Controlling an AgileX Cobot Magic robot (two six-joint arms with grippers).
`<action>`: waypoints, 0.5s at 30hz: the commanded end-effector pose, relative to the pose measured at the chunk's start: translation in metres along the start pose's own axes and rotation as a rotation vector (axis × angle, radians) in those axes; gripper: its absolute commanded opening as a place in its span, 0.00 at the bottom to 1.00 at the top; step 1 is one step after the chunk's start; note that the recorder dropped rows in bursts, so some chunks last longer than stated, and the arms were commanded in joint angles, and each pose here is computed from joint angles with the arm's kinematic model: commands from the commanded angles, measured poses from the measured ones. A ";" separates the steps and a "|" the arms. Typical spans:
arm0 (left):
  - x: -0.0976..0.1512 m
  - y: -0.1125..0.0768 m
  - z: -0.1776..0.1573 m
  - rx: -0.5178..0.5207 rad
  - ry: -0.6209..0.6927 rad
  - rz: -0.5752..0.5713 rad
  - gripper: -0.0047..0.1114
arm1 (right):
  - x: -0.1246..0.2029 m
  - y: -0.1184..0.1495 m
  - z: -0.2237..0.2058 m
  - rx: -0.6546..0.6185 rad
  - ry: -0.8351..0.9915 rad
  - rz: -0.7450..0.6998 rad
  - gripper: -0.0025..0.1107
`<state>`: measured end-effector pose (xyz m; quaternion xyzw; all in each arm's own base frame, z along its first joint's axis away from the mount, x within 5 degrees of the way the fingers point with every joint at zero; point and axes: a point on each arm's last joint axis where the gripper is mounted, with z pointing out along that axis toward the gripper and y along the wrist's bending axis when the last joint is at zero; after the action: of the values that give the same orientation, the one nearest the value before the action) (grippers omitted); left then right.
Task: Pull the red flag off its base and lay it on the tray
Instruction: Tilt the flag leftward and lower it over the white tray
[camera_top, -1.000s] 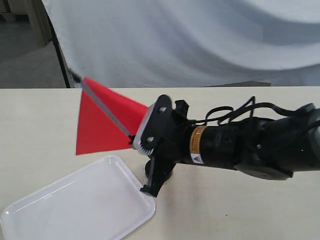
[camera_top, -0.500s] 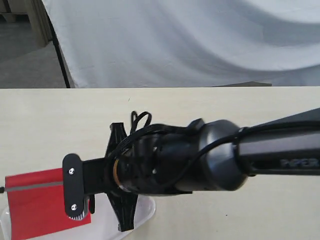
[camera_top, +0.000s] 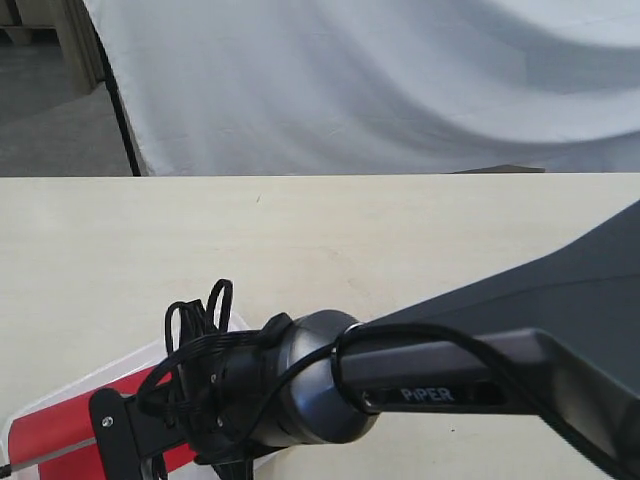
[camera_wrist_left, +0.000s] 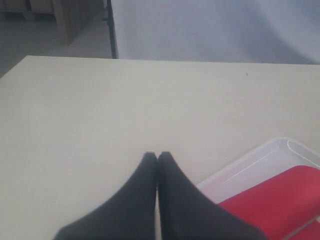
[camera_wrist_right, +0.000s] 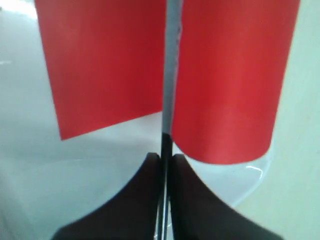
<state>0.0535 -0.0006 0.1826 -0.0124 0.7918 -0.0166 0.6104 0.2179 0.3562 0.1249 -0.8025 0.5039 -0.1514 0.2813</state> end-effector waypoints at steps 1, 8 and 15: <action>0.000 0.000 0.000 0.006 -0.002 0.003 0.04 | 0.001 -0.003 -0.002 0.011 0.019 0.012 0.26; 0.000 0.000 0.000 0.006 -0.002 0.003 0.04 | -0.003 -0.004 -0.009 0.018 0.017 0.082 0.59; 0.000 0.000 0.000 0.006 -0.002 0.003 0.04 | -0.014 -0.015 -0.041 0.073 -0.023 0.134 0.59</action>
<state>0.0535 -0.0006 0.1826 -0.0124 0.7918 -0.0166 0.6104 0.2021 0.3612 0.1498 -0.7727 0.5368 -0.1445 0.3064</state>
